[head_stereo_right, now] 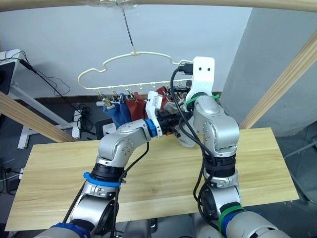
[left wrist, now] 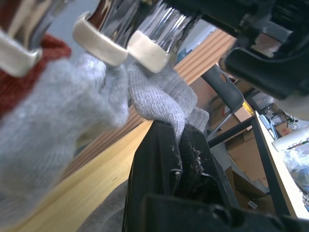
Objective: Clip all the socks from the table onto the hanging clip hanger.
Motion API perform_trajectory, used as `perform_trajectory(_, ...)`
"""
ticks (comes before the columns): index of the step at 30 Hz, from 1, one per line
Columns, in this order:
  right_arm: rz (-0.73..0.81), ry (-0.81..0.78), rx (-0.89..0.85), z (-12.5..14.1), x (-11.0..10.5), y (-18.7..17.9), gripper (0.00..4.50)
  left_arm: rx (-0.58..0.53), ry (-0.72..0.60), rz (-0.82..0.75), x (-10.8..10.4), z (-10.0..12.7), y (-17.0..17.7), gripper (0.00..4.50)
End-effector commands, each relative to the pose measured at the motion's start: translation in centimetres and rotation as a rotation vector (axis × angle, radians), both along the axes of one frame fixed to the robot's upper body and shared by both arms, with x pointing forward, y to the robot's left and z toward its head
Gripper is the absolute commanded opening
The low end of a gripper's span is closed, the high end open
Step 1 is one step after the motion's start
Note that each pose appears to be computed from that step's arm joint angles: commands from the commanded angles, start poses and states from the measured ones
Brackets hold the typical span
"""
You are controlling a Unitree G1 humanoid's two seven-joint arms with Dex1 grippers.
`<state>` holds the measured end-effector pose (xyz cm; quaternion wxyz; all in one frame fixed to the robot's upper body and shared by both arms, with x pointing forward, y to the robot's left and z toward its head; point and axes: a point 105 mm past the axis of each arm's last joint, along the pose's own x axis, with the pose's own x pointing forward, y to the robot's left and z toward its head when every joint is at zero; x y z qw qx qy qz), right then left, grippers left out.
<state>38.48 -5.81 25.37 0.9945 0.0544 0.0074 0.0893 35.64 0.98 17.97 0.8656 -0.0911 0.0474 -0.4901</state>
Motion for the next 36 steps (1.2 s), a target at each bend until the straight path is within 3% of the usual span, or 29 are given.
perform_trajectory(1, -0.003, -0.045, 0.022, 1.3, -0.5, -0.2, 0.0, -0.023, -0.056, -0.008, 0.0, 1.5, -0.5, 0.04)
perform_trajectory(26, 0.017, -0.046, 0.017, 1.2, -0.5, 0.2, 0.0, -0.057, -0.062, 0.017, 0.4, 2.7, 0.5, 0.04)
perform_trajectory(29, 0.007, -0.045, 0.015, 1.2, -0.5, 0.0, 0.93, -0.062, -0.06, 0.015, 0.3, 2.7, 0.4, 0.01)
perform_trajectory(32, 0.007, -0.044, 0.014, 1.2, -0.5, 0.1, 2.14, -0.063, -0.059, 0.013, 0.3, 2.7, 0.2, 0.01)
perform_trajectory(33, 0.007, -0.043, 0.014, 1.2, -0.5, 0.1, 2.35, -0.065, -0.059, 0.012, 0.2, 2.7, 0.2, 0.01)
perform_trajectory(36, 0.007, -0.041, 0.014, 1.1, -0.5, 0.1, 2.35, -0.066, -0.057, 0.008, 0.2, 2.7, 0.1, 0.01)
